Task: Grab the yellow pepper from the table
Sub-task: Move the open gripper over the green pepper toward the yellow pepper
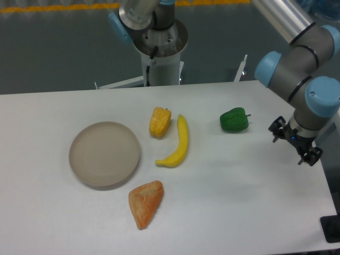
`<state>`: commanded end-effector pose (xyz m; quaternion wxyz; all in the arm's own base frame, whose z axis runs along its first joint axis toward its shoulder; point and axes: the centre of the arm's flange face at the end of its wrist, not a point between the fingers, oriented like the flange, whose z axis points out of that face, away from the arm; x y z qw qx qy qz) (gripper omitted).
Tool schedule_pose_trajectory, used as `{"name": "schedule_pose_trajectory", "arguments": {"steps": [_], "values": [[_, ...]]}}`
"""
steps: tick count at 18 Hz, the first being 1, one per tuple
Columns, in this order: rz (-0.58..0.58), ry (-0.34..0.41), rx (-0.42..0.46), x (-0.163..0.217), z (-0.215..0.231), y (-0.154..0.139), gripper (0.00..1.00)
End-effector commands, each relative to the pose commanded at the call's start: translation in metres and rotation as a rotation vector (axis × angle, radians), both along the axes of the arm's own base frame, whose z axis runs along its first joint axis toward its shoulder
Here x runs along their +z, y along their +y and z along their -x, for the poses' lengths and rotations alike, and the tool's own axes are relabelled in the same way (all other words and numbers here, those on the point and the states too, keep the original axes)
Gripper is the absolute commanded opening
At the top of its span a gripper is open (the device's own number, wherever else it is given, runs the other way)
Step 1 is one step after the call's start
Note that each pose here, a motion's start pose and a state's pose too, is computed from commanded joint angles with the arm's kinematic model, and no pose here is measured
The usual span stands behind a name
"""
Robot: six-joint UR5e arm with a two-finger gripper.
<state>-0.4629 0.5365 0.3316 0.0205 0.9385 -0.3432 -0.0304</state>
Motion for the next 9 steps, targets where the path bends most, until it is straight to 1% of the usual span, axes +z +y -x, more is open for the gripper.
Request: {"name": "schedule_pose_trajectory", "arguments": {"steps": [1,5,9], "values": [[-0.006,0.007,-0.014,0.004,-0.007,0.008,1.0],[-0.023,0.027,-0.032,0.018,-0.016,0.018,1.0],[-0.021,0.025,-0.034,0.018,-0.019,0.018,1.0]]}}
